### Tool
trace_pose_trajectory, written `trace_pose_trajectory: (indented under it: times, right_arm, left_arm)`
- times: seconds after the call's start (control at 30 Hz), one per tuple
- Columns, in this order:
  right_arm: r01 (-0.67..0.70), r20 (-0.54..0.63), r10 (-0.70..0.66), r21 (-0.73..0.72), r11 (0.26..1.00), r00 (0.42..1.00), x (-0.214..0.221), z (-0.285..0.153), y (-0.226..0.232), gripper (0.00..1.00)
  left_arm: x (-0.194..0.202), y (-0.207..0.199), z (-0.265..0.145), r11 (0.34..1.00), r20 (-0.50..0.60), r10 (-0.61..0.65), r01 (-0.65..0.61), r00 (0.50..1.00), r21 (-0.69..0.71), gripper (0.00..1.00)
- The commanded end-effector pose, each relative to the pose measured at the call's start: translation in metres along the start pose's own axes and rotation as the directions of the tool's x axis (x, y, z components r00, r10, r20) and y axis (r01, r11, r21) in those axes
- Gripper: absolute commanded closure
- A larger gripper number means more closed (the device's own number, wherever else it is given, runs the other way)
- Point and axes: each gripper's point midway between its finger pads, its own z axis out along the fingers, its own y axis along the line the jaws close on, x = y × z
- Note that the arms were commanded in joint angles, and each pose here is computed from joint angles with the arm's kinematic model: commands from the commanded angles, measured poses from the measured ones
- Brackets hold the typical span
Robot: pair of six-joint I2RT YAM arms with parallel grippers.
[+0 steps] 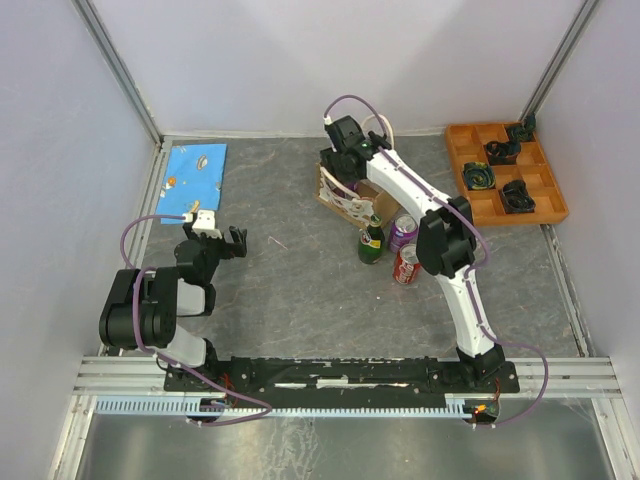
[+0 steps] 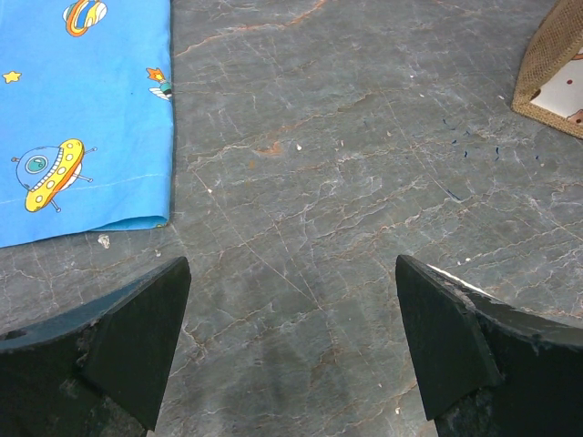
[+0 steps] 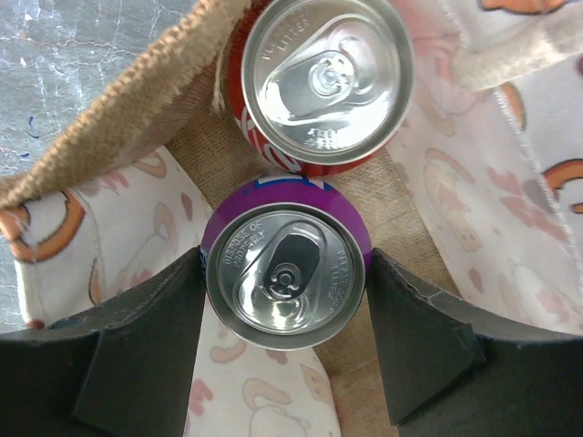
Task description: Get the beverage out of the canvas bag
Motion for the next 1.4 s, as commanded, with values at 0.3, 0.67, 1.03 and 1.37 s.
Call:
trace_pose_trajectory:
  times: [0.3,0.67,1.03,1.37]
  right_arm:
    - [-0.086,0.574,0.087,-0.028,0.996,0.814,-0.145,-0.19,-0.042,1.0]
    - [-0.106,0.661,0.129,-0.074,0.992,0.739,-0.11,-0.29,-0.062,1.0]
    - [0.027,0.671,0.053,-0.108,0.994,0.74,0.006,-0.333,-0.04,1.0]
    - [0.113,0.529,-0.011,-0.16,0.981,0.848,0.075,-0.304,-0.015,1.0]
  left_arm:
    - [-0.017,0.005,0.004,0.999,0.063,0.028,-0.027,0.998,-0.021,0.01]
    - [-0.018,0.005,0.004,0.999,0.066,0.029,-0.028,0.997,-0.021,0.01]
    - [-0.017,0.005,0.004,0.999,0.064,0.029,-0.027,0.998,-0.021,0.01]
    - [-0.018,0.006,0.004,0.999,0.065,0.029,-0.027,0.997,-0.022,0.01]
